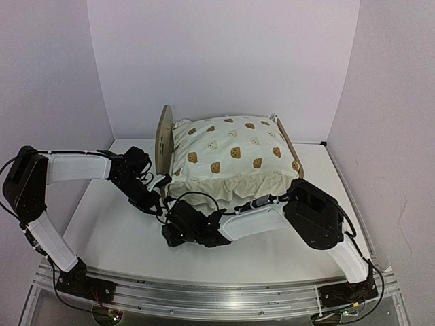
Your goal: Set up the pet bed
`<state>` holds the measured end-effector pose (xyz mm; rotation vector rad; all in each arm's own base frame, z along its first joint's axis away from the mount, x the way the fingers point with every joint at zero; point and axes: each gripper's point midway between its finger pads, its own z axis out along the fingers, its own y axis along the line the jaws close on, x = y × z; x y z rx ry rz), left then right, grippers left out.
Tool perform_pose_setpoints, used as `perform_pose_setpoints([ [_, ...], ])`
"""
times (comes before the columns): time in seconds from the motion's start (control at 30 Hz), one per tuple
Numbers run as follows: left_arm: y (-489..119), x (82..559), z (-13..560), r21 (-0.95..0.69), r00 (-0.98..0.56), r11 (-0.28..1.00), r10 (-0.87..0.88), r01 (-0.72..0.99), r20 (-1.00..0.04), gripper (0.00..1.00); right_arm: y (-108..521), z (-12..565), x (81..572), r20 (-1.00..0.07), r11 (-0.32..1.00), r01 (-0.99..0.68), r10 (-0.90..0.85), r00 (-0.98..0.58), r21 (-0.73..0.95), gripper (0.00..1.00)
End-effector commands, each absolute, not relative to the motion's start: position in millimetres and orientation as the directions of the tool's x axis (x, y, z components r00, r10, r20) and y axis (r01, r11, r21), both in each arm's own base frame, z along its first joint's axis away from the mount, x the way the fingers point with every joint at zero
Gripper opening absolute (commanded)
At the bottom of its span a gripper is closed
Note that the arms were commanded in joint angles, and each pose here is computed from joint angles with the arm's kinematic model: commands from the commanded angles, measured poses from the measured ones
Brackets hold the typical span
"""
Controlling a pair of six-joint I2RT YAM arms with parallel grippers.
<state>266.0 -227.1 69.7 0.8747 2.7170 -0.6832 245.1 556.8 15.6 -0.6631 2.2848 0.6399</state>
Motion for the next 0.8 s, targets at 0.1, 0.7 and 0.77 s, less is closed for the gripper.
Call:
perform_pose_setpoints([
  [0.1, -224, 278, 77, -0.329, -0.799, 0.734, 0.489, 0.594, -0.350, 0.00, 541, -10, 262, -0.701, 0.815, -0.541, -0.263, -0.663, 0.206, 0.16],
  [0.7, -139, 329, 96, 0.170, -0.551, 0.709, 0.656, 0.684, -0.516, 0.00, 506, 256, 344, -0.944, 0.687, -0.726, -0.215, -0.250, 0.035, 0.00],
  [0.77, -130, 328, 88, 0.208, -0.535, 0.698, 0.676, 0.685, -0.507, 0.00, 505, 270, 358, -0.954, 0.688, -0.725, -0.199, -0.222, 0.025, 0.00],
])
